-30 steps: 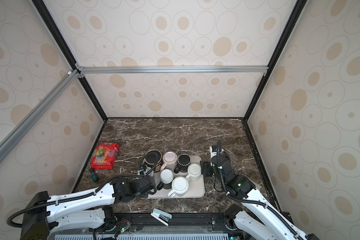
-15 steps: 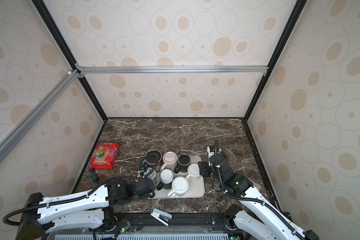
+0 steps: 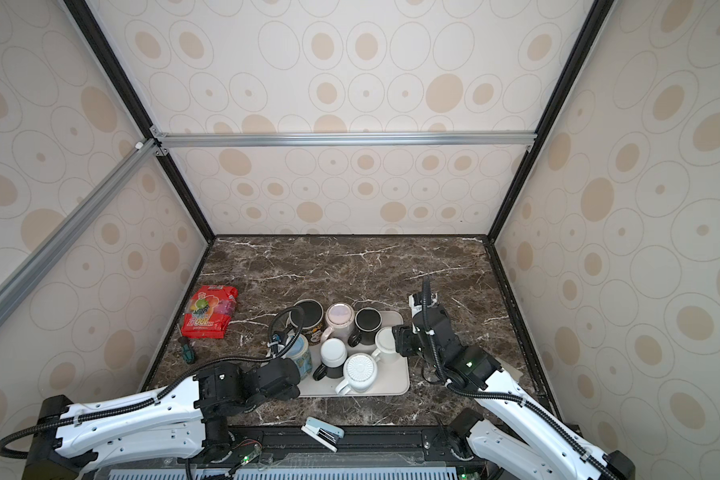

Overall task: Turn the mug right side up
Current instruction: 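Lift the blue mug off the tray with the left gripper, then grasp the raised blue mug's handle with the right gripper while the left holds it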

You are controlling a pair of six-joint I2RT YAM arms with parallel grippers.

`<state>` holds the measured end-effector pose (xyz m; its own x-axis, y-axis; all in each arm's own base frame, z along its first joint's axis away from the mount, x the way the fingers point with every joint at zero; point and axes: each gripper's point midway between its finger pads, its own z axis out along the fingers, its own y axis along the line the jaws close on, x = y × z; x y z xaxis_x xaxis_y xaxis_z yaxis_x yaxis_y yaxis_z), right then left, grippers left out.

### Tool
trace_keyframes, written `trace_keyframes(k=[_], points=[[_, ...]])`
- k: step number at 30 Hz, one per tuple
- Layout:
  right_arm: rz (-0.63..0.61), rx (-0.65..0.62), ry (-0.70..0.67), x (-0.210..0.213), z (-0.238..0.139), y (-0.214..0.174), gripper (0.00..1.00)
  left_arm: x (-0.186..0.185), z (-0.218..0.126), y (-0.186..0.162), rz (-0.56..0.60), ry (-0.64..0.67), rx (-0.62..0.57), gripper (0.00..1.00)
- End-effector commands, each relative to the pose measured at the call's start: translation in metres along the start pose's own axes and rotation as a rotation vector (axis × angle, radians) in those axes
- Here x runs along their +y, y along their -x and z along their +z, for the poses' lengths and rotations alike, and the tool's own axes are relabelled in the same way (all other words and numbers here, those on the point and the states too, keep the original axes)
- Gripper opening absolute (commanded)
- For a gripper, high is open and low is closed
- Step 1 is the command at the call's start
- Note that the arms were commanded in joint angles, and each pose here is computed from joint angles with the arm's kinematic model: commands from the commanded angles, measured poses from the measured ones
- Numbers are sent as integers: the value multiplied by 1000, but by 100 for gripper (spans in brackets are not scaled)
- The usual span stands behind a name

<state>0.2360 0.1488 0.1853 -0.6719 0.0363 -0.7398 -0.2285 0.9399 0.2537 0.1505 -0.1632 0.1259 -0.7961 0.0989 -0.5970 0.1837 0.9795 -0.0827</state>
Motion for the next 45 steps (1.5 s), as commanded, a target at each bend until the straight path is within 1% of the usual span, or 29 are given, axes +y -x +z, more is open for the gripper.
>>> trace_keyframes(k=[1,7,11,15,20,24,29,31,36,40,45], points=[[11,-23,74,22,-7,13,59,-14,-36,50,-93,-81,-169,0],[-7,-30,173,55,-19,21,59,-27,-71,79,-127,-195,-237,0],[25,-31,286,77,-31,27,59,-40,-97,101,-173,-312,-299,0],[73,-46,422,99,-43,33,58,-54,-127,130,-249,-467,-419,0],[133,-67,592,124,-58,41,58,-66,-153,160,-315,-596,-579,0],[208,-115,772,145,-69,49,58,-69,-173,180,-384,-700,-715,0],[257,-148,907,159,-79,55,58,-72,-188,199,-420,-797,-811,0],[280,-163,937,162,-81,58,58,-75,-189,204,-435,-840,-827,0],[289,-223,1022,168,-93,67,59,-82,-190,215,-469,-970,-838,0],[295,-244,1039,171,-93,74,59,-87,-187,219,-491,-1073,-827,0],[303,-237,1035,177,-85,82,59,-96,-182,219,-500,-1157,-812,0]])
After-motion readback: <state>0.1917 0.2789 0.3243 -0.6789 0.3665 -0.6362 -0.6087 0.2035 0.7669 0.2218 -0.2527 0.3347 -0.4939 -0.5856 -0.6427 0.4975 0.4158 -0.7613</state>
